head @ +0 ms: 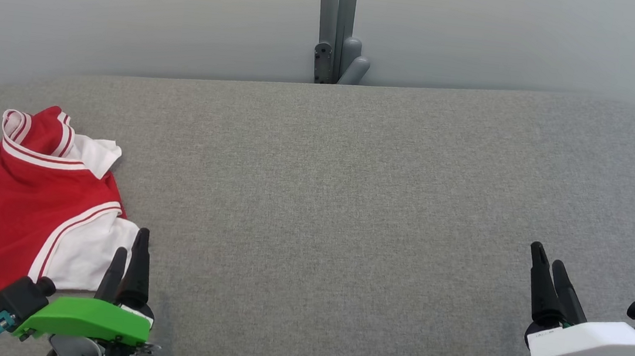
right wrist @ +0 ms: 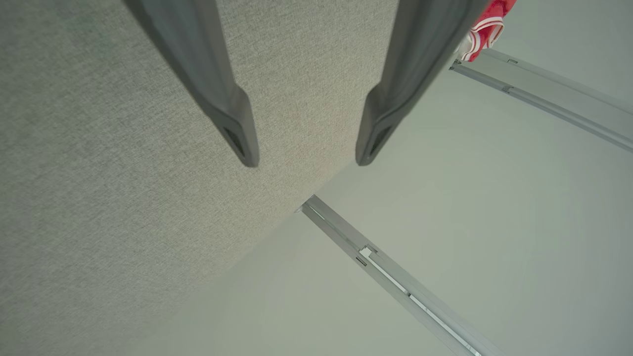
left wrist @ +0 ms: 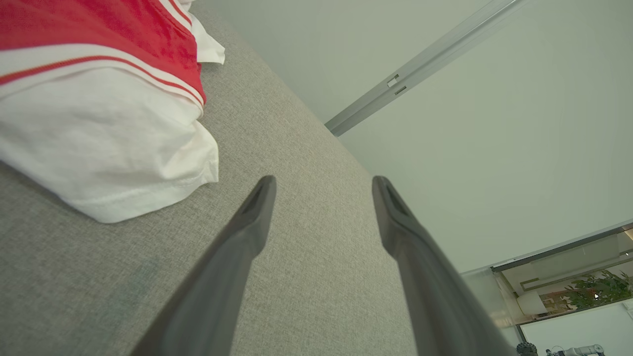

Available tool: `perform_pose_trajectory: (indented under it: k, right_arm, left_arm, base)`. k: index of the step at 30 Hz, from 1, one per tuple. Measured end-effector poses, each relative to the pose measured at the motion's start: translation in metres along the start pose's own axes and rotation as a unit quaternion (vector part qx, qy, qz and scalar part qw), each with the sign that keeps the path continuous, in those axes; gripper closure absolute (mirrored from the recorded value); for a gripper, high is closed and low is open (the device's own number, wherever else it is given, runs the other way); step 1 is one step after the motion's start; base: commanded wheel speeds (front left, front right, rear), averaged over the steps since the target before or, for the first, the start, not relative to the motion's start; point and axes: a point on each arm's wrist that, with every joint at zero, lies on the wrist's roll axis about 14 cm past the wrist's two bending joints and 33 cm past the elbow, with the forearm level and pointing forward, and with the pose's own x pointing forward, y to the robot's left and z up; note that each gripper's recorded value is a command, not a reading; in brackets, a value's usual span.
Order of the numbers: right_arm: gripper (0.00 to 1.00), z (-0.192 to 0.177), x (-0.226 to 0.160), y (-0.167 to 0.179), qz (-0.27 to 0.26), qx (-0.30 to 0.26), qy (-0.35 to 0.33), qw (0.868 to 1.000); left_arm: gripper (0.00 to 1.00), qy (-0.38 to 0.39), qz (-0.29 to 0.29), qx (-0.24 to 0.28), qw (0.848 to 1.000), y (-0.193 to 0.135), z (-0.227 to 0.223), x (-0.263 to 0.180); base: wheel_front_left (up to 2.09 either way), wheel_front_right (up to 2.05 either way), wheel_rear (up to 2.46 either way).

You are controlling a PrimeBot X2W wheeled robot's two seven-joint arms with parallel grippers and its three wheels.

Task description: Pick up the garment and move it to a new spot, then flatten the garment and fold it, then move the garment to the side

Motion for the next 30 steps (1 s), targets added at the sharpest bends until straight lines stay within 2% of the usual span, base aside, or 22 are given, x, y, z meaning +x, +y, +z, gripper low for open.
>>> perform_pose_trajectory:
  k: [7, 13, 30]
  right_arm:
    - [0.0, 0.0012, -0.0008, 0.0007, 0.002, -0.037, -0.004, 0.999]
    - [0.0, 0.0035, -0.0017, 0.0038, 0.01, -0.094, -0.011, 0.995]
    - [0.0, 0.0094, -0.0052, 0.0045, 0.017, -0.195, -0.026, 0.98]
  left_arm:
    - [0.0, -0.002, -0.003, 0.037, 0.999, -0.0011, -0.0009, -0.0001]
    - [0.0, -0.001, -0.006, 0.094, 0.996, -0.001, -0.0045, -0.0016]
    - [0.0, -0.006, -0.013, 0.192, 0.981, 0.0005, -0.0072, -0.0055]
  base:
    - [0.0, 0.0, 0.0]
    - [0.0, 0.0, 0.0]
    - [0.0, 0.0, 0.0]
